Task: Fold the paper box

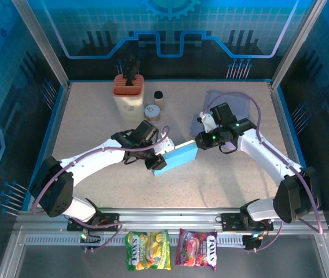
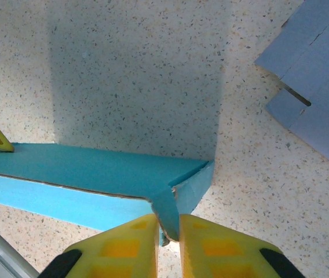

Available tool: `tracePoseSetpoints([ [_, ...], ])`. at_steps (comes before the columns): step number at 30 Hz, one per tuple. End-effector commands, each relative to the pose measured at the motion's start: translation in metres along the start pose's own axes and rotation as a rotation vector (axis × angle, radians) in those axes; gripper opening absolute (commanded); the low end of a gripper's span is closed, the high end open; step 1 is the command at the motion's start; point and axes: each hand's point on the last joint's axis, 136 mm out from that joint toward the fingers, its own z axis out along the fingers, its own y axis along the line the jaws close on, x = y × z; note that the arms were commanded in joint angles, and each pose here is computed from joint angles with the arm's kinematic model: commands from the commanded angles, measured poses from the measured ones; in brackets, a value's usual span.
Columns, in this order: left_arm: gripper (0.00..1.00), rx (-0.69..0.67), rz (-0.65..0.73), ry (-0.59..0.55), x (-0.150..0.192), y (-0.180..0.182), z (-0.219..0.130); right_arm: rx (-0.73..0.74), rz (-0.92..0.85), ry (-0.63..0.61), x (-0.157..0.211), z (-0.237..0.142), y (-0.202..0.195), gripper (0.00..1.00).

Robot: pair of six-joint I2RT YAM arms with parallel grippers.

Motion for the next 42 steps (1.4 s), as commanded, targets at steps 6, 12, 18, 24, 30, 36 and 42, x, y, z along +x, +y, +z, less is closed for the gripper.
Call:
tracePoseSetpoints([
  [6, 0.41, 0.028, 0.016, 0.009, -0.002, -0.005, -0.004, 0.066, -0.048, 0.009, -0.007, 0.001, 0.001, 0.09],
  [12, 0.4, 0.02, 0.014, 0.01, -0.003, -0.004, -0.003, 0.128, -0.062, -0.002, -0.006, -0.003, 0.0, 0.0],
  [18, 0.38, -0.014, 0.008, 0.012, -0.003, 0.002, -0.003, 0.156, -0.05, 0.0, 0.004, -0.004, 0.003, 0.0],
  [24, 0.37, -0.023, 0.003, 0.016, -0.003, 0.005, -0.003, 0.177, -0.02, 0.0, 0.018, -0.001, -0.003, 0.0],
  [30, 0.38, -0.034, -0.006, 0.019, -0.003, 0.007, -0.002, 0.187, 0.013, -0.01, 0.026, 0.005, -0.005, 0.0],
  [36, 0.42, -0.049, -0.022, -0.003, -0.006, 0.008, -0.006, 0.212, 0.023, -0.04, 0.026, 0.004, -0.005, 0.0],
  [42, 0.56, -0.116, -0.041, -0.067, -0.009, 0.012, -0.024, 0.234, 0.053, -0.075, 0.017, -0.007, -0.005, 0.0],
])
